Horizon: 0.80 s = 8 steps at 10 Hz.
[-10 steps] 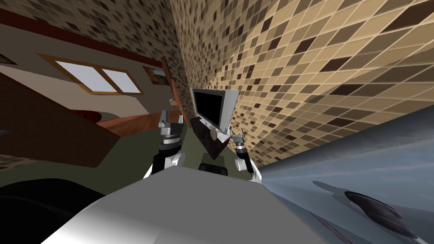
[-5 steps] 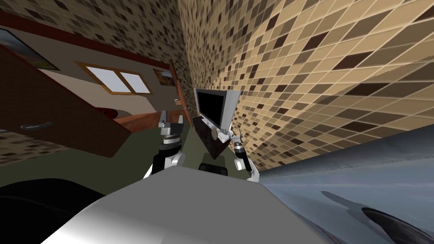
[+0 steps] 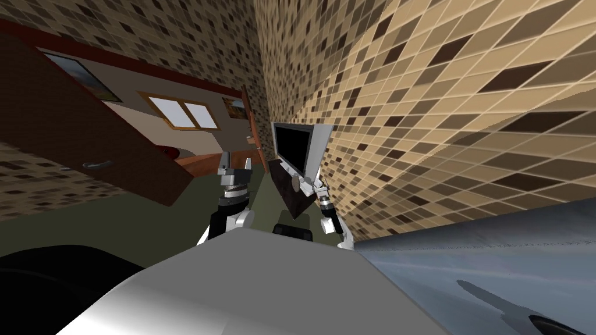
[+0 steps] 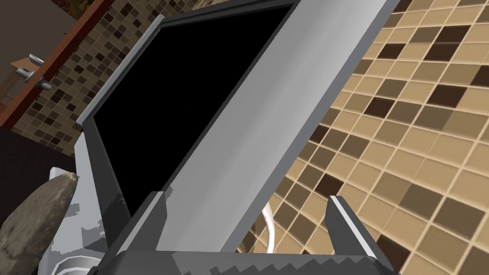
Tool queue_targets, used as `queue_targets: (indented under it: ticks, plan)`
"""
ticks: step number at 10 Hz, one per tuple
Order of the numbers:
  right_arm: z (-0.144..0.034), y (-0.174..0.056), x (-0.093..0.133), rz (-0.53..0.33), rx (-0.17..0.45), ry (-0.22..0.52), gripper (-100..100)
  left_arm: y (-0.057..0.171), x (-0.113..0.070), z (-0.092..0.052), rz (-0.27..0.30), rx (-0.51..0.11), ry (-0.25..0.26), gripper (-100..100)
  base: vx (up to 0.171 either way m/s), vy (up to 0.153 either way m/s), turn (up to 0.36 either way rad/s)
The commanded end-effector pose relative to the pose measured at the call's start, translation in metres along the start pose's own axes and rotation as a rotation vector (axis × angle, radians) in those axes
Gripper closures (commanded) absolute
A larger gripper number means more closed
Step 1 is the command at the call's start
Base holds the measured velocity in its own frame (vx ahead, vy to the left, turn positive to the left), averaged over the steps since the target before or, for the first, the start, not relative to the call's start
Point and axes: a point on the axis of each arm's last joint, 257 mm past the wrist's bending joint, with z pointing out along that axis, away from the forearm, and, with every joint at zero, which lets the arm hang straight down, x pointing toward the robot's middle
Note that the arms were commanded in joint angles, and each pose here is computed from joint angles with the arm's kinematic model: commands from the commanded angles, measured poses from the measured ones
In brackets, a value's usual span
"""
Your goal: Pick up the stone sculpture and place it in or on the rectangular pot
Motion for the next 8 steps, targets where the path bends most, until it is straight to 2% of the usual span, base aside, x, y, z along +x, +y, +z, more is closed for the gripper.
queue_targets:
  ticks: [1,3,4,7,8]
  plan:
    - [-0.002,-0.012,-0.012,0.047,0.032,-0.02,-100,0.0,0.0,0.0,0.0,0.0,0.0,0,-0.023,-0.05,0.276]
    - [-0.002,-0.012,-0.012,0.083,0.031,-0.02,-100,0.0,0.0,0.0,0.0,0.0,0.0,0,-0.014,-0.033,0.027]
    - [-0.004,-0.023,-0.022,0.12,0.058,-0.039,-100,0.0,0.0,0.0,0.0,0.0,0.0,0,-0.014,-0.026,0.214]
    - [-0.006,-0.033,-0.032,0.194,0.083,-0.061,-100,0.0,0.0,0.0,0.0,0.0,0.0,0,-0.017,-0.035,0.152]
    - [-0.01,-0.043,-0.043,0.217,0.108,-0.083,-100,0.0,0.0,0.0,0.0,0.0,0.0,0,-0.012,-0.034,0.195]
